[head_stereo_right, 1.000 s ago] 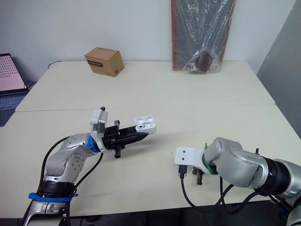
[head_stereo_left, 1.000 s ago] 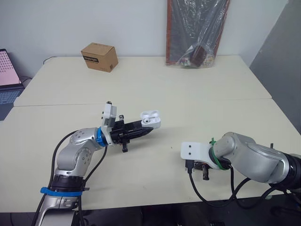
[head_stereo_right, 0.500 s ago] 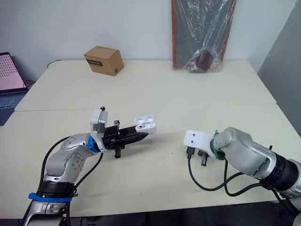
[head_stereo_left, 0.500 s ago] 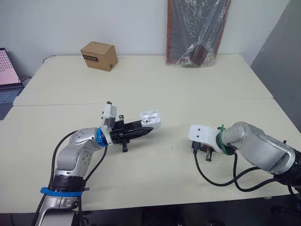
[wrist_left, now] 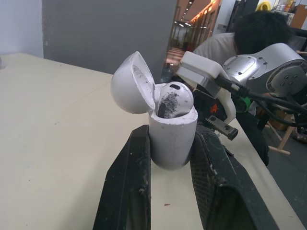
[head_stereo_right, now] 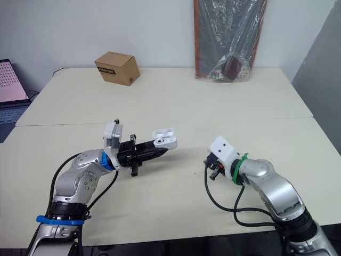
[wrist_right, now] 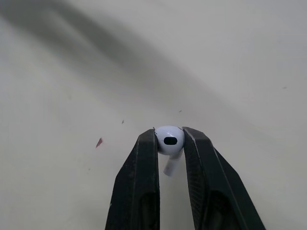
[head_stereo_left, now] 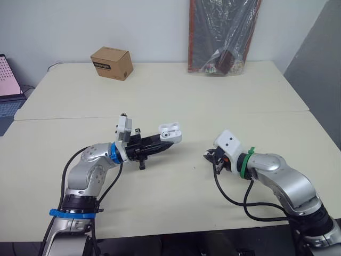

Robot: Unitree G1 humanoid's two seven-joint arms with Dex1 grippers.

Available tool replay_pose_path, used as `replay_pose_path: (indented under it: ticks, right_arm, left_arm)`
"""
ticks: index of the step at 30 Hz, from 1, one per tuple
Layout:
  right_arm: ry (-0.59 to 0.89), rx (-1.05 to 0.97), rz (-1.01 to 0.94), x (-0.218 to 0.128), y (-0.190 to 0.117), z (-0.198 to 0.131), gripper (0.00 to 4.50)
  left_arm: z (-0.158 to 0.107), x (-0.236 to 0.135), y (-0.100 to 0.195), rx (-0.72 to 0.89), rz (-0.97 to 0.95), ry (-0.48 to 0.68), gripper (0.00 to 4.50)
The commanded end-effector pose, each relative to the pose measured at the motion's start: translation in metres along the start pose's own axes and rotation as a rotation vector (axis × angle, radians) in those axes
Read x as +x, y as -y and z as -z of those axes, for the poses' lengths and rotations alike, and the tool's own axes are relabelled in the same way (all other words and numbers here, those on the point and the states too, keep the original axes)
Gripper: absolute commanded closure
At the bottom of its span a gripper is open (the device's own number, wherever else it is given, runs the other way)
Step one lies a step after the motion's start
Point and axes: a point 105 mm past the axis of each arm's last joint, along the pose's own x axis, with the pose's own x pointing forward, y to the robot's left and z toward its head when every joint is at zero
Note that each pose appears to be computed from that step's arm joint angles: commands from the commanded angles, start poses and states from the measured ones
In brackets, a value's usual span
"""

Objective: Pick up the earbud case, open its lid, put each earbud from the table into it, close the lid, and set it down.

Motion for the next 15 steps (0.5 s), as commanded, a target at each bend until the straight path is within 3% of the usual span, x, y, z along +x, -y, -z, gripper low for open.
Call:
replay_pose_path:
  ticks: [1,9,15]
  right_arm:
    - [0.174,-0.029,0.02,-0.008,-0.005,-0.032,4.13]
    - [0.403,0.102,-0.035,-0.014,-0.016,-0.083,4.13]
    - [0.469,0.181,-0.075,-0.012,-0.019,-0.113,4.13]
  left_arm:
    - [-0.008,0.003,0.0,0.044,0.026,0.011,3.75]
    - [-0.008,0.003,-0.004,0.05,0.039,0.002,3.75]
    - [-0.009,0.004,-0.006,0.056,0.047,-0.002,3.75]
